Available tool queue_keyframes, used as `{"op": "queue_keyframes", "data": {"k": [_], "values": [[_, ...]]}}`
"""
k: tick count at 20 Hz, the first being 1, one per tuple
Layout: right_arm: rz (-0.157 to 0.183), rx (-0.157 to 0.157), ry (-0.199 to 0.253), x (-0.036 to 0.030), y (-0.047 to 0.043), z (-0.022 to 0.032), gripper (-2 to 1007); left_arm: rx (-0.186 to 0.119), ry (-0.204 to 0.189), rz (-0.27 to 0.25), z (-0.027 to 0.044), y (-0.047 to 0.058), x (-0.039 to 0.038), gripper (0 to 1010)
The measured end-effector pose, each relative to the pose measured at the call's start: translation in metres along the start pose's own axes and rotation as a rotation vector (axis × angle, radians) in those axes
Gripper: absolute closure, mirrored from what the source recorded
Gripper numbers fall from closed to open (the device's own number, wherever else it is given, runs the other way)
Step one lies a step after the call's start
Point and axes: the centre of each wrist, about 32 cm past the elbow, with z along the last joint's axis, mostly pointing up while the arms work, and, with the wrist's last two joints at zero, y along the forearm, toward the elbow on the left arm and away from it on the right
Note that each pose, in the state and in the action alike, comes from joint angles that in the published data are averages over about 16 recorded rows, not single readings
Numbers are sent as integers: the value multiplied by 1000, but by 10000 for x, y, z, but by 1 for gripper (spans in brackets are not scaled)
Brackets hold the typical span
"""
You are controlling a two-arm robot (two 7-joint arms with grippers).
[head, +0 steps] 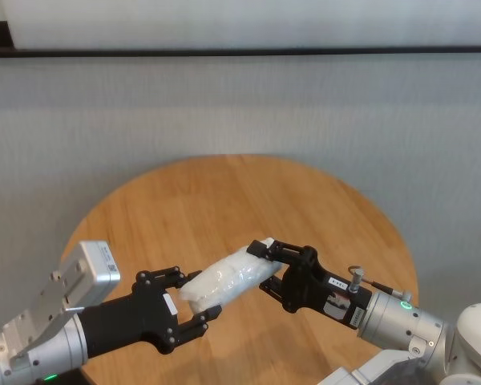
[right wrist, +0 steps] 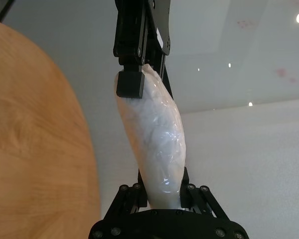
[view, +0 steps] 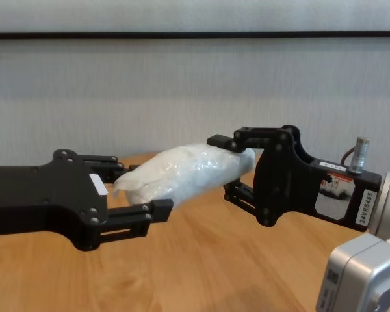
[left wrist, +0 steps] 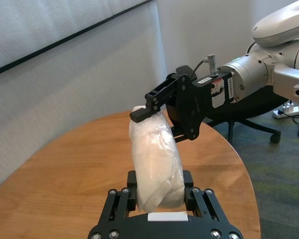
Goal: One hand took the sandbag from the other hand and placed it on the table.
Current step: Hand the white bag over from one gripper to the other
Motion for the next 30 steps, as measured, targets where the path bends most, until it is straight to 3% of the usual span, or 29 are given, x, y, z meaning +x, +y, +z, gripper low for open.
{"op": "queue_keyframes", "data": {"k": [22, 30], "values": [[0, 0, 0, 0, 0, 0, 674, 0, 0, 0, 0, 0, 0, 449], [0, 0, 0, 0, 0, 0, 674, 0, 0, 0, 0, 0, 0, 327]]}}
